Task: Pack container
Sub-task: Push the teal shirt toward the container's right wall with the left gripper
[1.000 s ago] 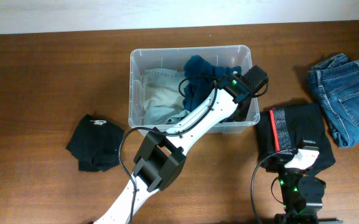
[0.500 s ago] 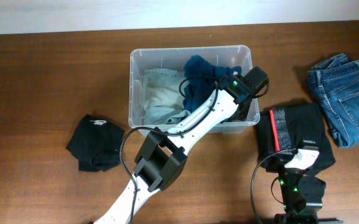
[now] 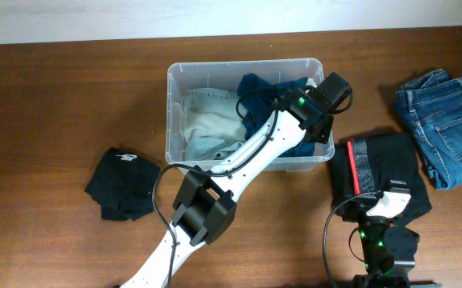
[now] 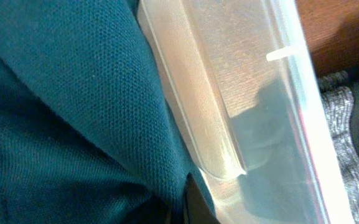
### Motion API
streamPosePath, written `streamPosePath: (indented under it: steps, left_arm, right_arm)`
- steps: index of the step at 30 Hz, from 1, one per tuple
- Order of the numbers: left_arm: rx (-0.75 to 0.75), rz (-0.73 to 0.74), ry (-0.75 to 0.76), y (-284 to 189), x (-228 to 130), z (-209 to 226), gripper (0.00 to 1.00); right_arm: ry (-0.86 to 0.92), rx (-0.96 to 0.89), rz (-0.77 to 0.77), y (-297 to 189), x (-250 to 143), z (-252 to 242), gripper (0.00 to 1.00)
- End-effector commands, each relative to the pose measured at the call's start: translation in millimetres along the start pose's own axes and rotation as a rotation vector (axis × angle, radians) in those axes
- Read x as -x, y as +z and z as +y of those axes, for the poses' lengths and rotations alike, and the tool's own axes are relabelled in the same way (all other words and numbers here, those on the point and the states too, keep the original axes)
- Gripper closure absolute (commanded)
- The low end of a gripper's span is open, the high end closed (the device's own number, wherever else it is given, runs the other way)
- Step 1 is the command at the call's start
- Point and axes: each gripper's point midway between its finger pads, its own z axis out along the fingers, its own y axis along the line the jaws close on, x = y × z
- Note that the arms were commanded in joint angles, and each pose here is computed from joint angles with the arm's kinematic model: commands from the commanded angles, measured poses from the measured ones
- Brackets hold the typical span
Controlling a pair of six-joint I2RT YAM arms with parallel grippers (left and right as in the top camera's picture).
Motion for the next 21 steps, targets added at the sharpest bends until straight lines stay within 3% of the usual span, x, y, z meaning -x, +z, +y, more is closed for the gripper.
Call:
streamPosePath:
  steps: [1,3,5,10,14,16,20,21]
  left_arm:
    - [-0.081,0.002,-0.025,-4,3,-17,0.99]
    - [-0.080,0.004,-0.025,-4,3,-16,0.92]
    - [-0.076,0.008,-0.026,-3,2,-14,0.61]
    - [-0.048,-0.014,-0.030,-21,11,-4,0.56]
    - [0.038,-0.053,-0.049,-48,24,24,0.57]
    - [0.085,-0.046,-0.062,-55,24,40,0.64]
    - [0.136,0.012,-0.082,-55,15,63,0.96]
    - [0.145,0.025,-0.086,-53,13,68,0.99]
  right_arm:
    - [-0.004,-0.004,0.003,0,-2,0,0.01]
    - [-0.005,-0.004,0.003,0,-2,0,0.02]
    - [-0.005,-0.004,0.003,0,-2,0,0.01]
    - [-0.005,-0.004,0.003,0,-2,0,0.01]
    - [-0.005,-0.004,0.003,0,-2,0,0.01]
    - [-0.005,-0.004,0.003,0,-2,0,0.01]
    - [-0.005,-0.004,0.003,0,-2,0,0.01]
    - [-0.005,-0.004,0.003,0,-2,0,0.01]
